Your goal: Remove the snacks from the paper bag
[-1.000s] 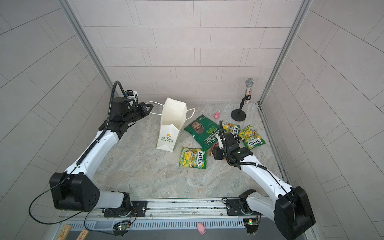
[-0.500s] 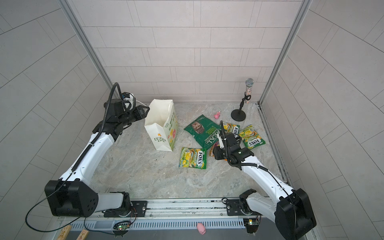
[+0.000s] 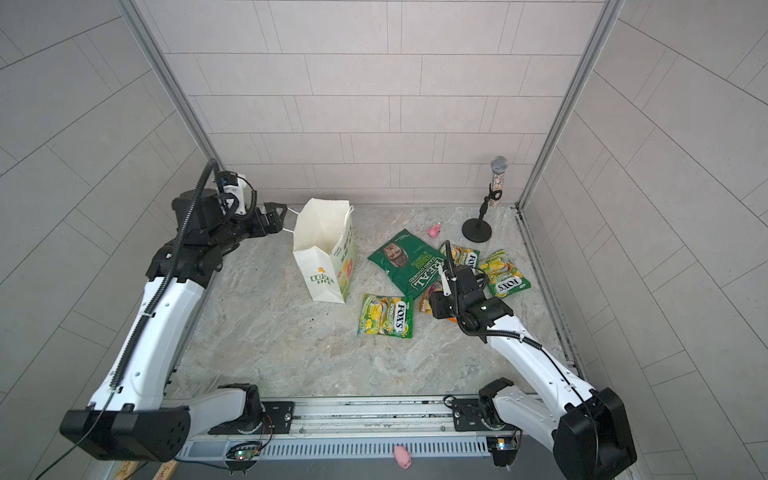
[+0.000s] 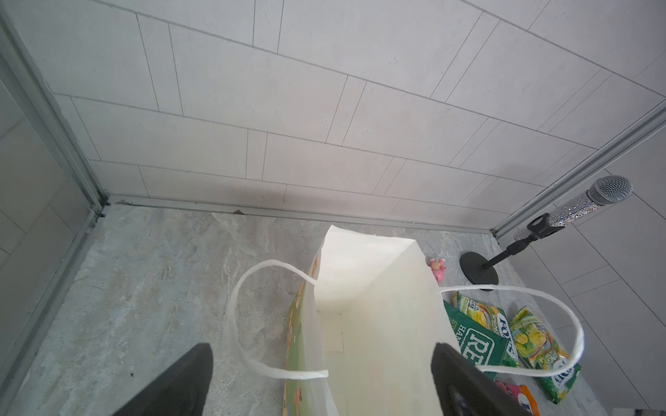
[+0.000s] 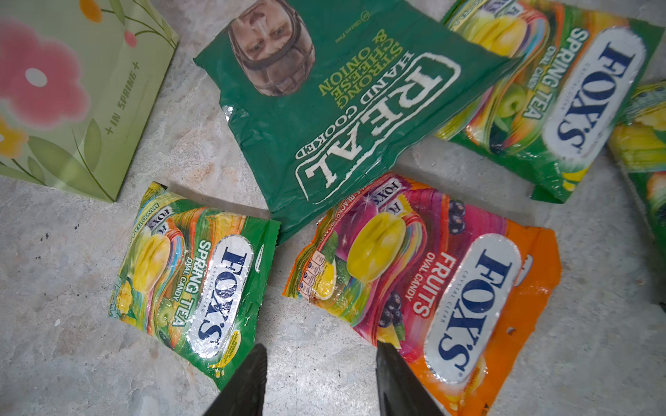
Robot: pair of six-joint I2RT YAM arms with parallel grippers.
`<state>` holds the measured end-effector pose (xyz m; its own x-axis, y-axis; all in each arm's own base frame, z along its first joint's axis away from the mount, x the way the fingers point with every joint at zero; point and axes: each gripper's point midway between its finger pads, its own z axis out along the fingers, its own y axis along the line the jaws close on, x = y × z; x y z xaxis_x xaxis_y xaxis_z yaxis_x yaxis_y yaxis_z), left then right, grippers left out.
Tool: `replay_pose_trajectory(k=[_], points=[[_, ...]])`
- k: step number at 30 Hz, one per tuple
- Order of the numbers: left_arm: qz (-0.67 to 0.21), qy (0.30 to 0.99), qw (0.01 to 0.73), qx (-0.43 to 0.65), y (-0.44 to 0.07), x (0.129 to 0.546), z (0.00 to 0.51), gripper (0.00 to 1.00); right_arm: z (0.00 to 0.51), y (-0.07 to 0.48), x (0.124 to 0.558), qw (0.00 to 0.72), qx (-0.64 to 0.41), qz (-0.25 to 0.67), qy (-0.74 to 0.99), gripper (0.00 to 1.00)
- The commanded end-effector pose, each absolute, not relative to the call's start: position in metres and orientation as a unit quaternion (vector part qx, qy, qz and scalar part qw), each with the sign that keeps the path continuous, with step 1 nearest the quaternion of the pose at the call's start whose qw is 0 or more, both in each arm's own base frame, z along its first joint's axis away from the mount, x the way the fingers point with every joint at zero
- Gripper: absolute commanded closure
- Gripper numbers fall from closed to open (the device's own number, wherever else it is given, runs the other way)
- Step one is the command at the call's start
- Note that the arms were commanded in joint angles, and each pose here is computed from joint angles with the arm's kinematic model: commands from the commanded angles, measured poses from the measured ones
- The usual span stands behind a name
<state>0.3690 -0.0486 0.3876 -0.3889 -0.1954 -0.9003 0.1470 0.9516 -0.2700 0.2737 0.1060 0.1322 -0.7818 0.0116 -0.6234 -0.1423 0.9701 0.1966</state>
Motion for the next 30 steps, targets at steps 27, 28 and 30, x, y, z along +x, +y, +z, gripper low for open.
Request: replay_pose_trajectory(k=[27,28,30], points=[[0.163,0.757,0.523,-0.356,0.107,0.313,0.232,0.0,0.208,-0.118,0.295,0.501,0.294,-0.264,0.77,0.49],[0.157,0.762,0.527,-0.342,0.103,0.318,0.224,0.0,0.209,-0.118,0.298,0.51,0.289,-0.264,0.766,0.49],[0.154,0.77,0.529,-0.322,0.099,0.325,0.21,0.0,0.192,-0.115,0.298,0.508,0.273,-0.263,0.773,0.48]])
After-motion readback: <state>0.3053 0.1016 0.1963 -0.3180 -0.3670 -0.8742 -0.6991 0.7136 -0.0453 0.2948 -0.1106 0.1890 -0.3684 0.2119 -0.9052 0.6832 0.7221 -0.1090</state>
